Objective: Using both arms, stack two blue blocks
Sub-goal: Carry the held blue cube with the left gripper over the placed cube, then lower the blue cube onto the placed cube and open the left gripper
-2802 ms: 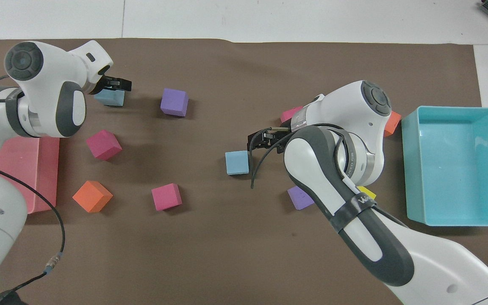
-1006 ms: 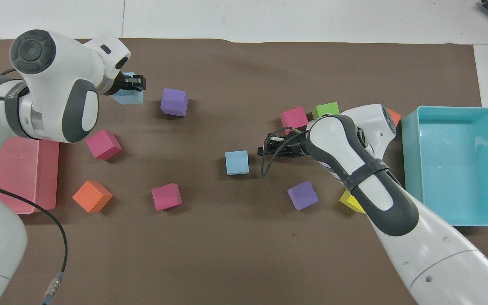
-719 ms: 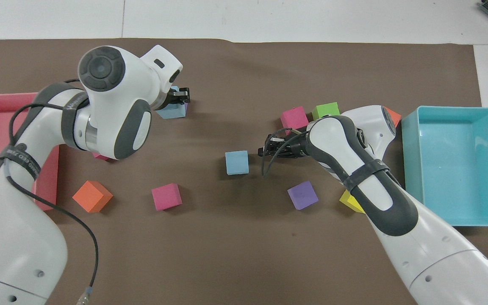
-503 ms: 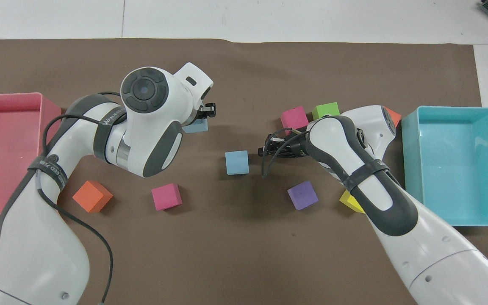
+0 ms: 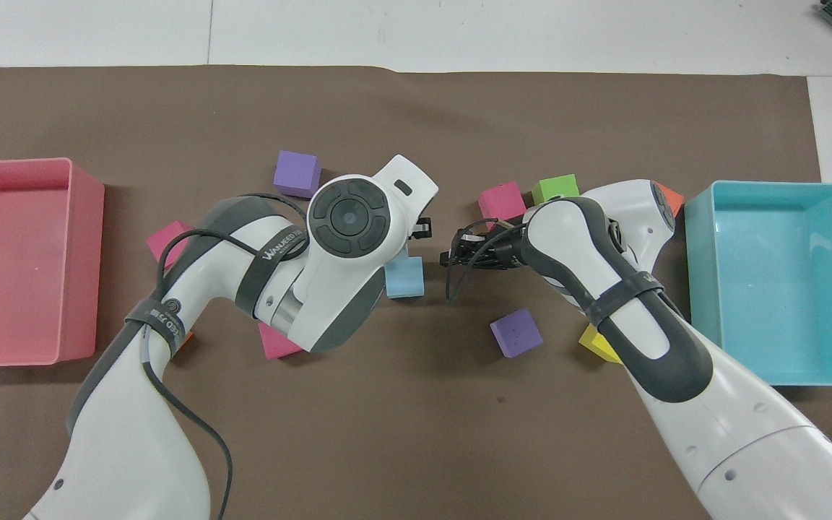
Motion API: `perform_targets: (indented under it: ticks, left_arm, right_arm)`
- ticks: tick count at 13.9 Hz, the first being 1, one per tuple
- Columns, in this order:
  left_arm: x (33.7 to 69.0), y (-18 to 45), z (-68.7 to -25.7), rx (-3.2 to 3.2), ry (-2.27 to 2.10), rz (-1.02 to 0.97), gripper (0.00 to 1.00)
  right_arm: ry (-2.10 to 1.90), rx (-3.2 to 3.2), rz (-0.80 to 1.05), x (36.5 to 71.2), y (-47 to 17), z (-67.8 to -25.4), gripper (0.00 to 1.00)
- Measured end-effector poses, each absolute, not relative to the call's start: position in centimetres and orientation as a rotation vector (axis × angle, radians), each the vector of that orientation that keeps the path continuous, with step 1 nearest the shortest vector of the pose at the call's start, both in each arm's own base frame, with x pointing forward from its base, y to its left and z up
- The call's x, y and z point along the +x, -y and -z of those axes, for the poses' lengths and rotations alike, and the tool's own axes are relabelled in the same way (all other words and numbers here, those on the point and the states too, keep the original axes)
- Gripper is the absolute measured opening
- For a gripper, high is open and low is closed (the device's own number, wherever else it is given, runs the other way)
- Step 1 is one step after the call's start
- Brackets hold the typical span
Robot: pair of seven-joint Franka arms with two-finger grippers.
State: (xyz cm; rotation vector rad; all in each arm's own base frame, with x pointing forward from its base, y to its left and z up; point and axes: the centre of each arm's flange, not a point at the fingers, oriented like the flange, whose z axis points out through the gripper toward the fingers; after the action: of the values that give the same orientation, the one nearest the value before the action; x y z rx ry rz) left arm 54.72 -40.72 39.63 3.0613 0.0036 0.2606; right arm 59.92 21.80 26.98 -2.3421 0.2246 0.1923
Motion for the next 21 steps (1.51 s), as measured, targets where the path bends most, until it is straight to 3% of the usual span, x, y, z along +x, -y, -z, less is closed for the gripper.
perform_targets:
  ticks: [5,21]
  left_arm:
    - [52.1,42.8,-37.7,3.101,0.021,-0.239,0.59]
    - [50.9,43.5,-36.8,3.113,0.0,-0.218,0.59]
  right_arm:
    - [-0.225,-2.342,-0.192,59.9,-21.8,-27.0,0.01]
    - [-0.225,-2.342,-0.193,59.9,-21.8,-26.9,0.01]
